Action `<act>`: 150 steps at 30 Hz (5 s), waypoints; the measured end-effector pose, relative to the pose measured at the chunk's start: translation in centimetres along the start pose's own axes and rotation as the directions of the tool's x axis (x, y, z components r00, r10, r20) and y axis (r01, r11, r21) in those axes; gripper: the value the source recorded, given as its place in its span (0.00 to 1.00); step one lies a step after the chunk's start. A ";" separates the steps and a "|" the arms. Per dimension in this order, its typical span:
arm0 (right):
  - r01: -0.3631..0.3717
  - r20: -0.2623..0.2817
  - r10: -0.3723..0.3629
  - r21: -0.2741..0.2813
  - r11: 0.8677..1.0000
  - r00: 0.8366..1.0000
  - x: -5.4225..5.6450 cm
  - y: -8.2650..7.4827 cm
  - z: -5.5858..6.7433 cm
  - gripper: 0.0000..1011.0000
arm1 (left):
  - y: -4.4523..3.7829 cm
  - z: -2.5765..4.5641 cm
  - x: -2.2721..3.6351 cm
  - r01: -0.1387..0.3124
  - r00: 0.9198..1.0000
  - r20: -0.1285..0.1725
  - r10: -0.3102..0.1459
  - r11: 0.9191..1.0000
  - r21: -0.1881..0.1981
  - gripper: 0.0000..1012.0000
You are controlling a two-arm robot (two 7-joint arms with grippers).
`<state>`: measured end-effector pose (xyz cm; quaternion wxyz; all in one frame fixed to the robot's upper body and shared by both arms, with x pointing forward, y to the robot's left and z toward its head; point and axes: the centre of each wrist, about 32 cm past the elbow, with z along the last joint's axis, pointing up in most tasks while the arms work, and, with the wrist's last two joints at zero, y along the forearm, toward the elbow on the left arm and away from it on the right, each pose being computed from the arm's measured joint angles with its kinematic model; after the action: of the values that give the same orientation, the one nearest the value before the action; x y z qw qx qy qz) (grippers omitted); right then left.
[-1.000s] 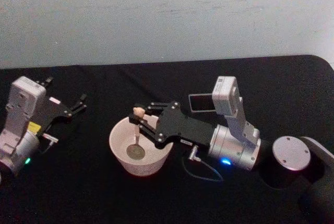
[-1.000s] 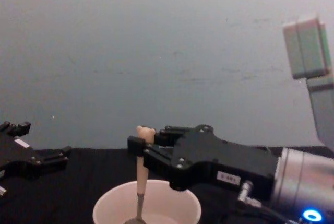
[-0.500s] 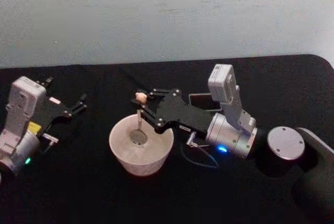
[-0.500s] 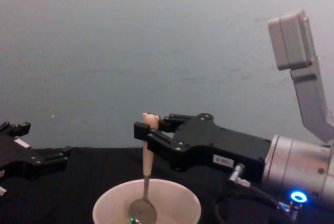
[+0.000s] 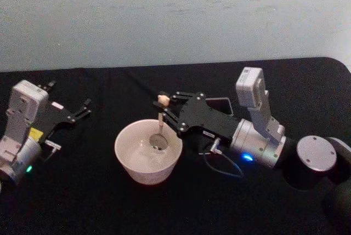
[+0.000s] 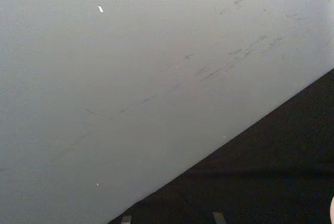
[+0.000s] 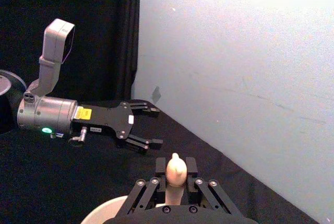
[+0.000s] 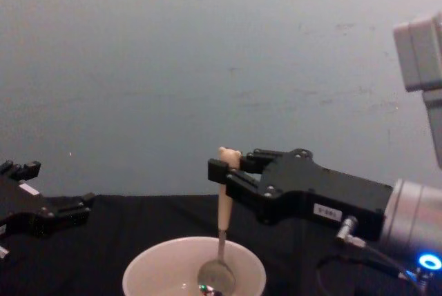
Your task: Pick up the stirring spoon with one hand, stir inside the cup, then place it back in its original position.
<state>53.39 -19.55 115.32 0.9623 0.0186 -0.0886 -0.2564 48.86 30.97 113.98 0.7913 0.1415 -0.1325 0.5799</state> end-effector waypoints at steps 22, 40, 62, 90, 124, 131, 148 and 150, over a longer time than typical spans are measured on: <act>-0.085 -0.055 0.084 0.001 0.996 0.995 -2.6 -0.9 0.1 0.21 | 0.00 0.00 0.00 0.000 1.000 0.000 0.000 1.000 0.000 0.99; -0.066 -0.029 0.067 0.018 0.998 0.997 -1.3 2.2 -0.1 0.21 | 0.00 0.00 0.00 0.000 1.000 0.000 0.000 1.000 0.000 0.99; -0.013 -0.004 0.014 0.032 0.999 1.000 -0.1 0.8 0.6 0.21 | 0.00 0.00 0.00 0.000 1.000 0.000 0.000 1.000 0.000 0.99; 0.042 0.113 -0.060 0.158 0.987 0.992 2.2 -4.9 7.8 0.21 | 0.00 0.00 0.00 0.000 1.000 0.000 0.000 1.000 0.000 0.99; 0.130 0.110 -0.139 0.086 0.988 0.984 2.9 -9.3 6.9 0.21 | 0.00 0.00 0.00 0.000 1.000 0.000 0.000 1.000 0.000 0.99; 0.133 0.105 -0.142 0.082 0.988 0.984 3.2 -8.9 6.5 0.21 | 0.00 0.00 0.00 0.000 1.000 0.000 0.000 1.000 0.000 0.99; 0.090 0.075 -0.094 0.048 0.995 0.993 3.7 -8.8 5.5 0.21 | 0.00 0.00 0.00 0.000 1.000 0.000 0.000 1.000 0.000 0.99; 0.085 0.072 -0.088 0.043 0.995 0.993 3.7 -8.8 5.3 0.21 | 0.00 0.00 0.00 0.000 1.000 0.000 0.000 1.000 0.000 0.99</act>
<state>51.29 -28.98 120.43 0.9458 0.0321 -0.1285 -0.2966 48.86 30.97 113.98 0.7913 0.1415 -0.1325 0.5799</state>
